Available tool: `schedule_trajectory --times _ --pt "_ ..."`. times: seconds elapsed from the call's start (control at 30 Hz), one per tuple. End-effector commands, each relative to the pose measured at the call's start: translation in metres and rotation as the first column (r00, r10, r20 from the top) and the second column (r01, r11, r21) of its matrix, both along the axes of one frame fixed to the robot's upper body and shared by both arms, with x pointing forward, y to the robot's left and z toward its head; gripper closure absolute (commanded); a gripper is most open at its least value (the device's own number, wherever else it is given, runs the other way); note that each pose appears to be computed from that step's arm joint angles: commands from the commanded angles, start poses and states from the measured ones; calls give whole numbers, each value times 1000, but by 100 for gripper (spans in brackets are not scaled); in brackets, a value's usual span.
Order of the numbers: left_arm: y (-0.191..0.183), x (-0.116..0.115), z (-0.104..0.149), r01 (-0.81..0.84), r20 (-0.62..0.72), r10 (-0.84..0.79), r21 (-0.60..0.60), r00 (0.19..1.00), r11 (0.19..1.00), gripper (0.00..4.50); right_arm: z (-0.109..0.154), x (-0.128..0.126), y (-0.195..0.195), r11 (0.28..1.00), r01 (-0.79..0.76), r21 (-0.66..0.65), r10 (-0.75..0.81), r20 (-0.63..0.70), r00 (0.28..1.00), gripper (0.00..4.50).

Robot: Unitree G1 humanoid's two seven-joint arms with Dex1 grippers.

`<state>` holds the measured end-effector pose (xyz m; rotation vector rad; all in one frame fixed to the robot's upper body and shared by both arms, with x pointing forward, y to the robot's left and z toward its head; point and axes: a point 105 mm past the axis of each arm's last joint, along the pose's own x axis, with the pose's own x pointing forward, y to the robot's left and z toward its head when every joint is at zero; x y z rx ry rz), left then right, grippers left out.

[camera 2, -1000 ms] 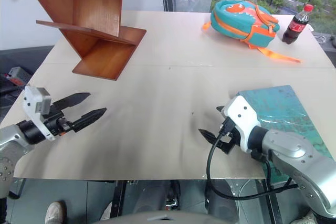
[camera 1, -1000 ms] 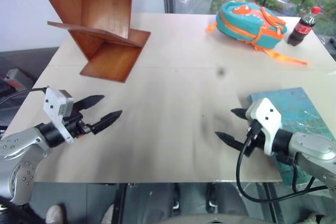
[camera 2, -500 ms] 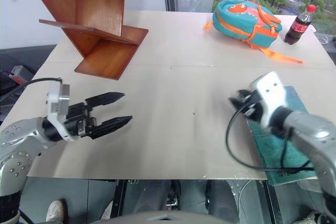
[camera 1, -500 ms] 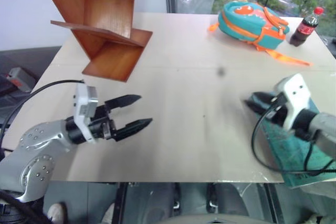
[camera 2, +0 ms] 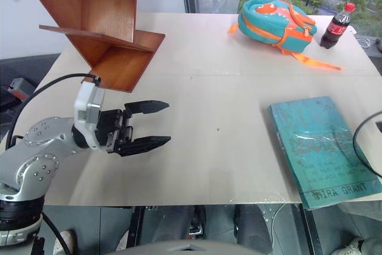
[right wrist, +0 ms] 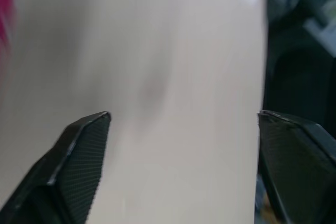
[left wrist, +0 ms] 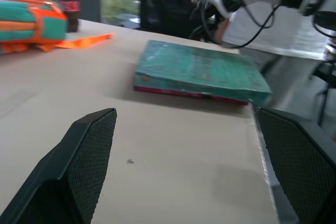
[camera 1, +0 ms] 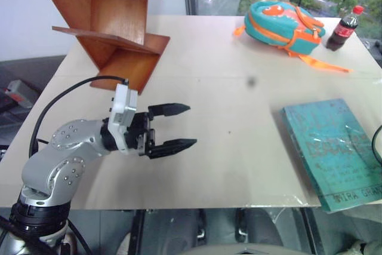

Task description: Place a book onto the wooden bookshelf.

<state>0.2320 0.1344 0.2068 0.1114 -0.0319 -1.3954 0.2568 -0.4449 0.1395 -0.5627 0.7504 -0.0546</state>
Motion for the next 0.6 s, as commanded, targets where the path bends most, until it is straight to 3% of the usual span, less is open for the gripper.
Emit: schedule_trajectory --times 0.03,0.33,0.6 --pt "-2 -7 8 80 45 -81 24 996 996 0 -1 -1 1 998 -52 29 53 -46 998 8" --pt "-3 -7 12 109 78 -111 31 991 994 0 -27 -6 75 916 -238 324 285 -105 953 8" --pt "-2 -1 12 69 75 -71 29 995 997 0 -28 12 143 830 -332 448 363 18 932 8"
